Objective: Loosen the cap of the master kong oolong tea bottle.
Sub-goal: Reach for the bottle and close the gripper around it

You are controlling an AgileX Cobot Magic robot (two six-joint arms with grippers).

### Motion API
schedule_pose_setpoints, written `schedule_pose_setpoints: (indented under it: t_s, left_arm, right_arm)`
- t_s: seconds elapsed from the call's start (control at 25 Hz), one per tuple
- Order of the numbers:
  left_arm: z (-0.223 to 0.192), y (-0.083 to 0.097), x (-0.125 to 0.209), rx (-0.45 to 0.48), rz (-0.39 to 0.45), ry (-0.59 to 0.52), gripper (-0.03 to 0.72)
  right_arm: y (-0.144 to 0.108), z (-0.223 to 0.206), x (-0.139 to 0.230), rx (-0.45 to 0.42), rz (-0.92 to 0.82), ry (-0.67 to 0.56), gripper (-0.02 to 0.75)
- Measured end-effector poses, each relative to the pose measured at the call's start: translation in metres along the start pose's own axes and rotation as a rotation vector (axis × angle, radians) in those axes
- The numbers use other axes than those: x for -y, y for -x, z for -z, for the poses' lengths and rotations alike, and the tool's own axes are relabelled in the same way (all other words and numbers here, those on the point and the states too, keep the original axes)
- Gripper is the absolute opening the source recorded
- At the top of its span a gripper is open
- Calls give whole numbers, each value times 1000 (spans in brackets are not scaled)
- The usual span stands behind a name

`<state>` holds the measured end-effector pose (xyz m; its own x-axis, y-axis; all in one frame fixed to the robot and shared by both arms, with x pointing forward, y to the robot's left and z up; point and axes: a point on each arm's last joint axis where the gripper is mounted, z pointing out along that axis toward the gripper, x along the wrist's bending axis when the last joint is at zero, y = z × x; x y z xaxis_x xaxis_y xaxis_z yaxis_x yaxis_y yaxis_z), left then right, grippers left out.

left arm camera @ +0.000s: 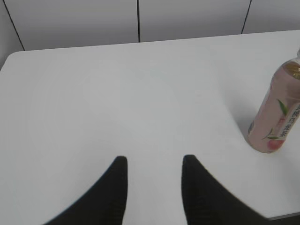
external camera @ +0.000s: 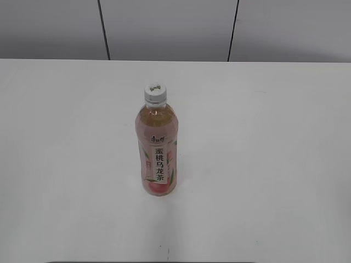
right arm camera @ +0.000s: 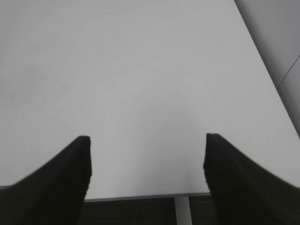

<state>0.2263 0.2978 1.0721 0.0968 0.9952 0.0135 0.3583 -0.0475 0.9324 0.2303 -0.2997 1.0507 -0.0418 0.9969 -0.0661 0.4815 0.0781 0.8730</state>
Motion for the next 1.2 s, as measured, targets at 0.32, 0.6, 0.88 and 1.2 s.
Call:
schedule_pose_setpoints:
  t_s: [0.32, 0.6, 0.88, 1.2]
  left_arm:
    - [0, 0, 0, 0, 0, 0, 241]
    - [0, 0, 0, 0, 0, 0, 239]
    - [0, 0, 0, 0, 0, 0, 239]
    - [0, 0, 0, 0, 0, 0, 239]
  right_arm:
    - [0, 0, 0, 0, 0, 0, 565]
    - [0, 0, 0, 0, 0, 0, 565]
    - [0, 0, 0, 0, 0, 0, 565]
    - [0, 0, 0, 0, 0, 0, 565]
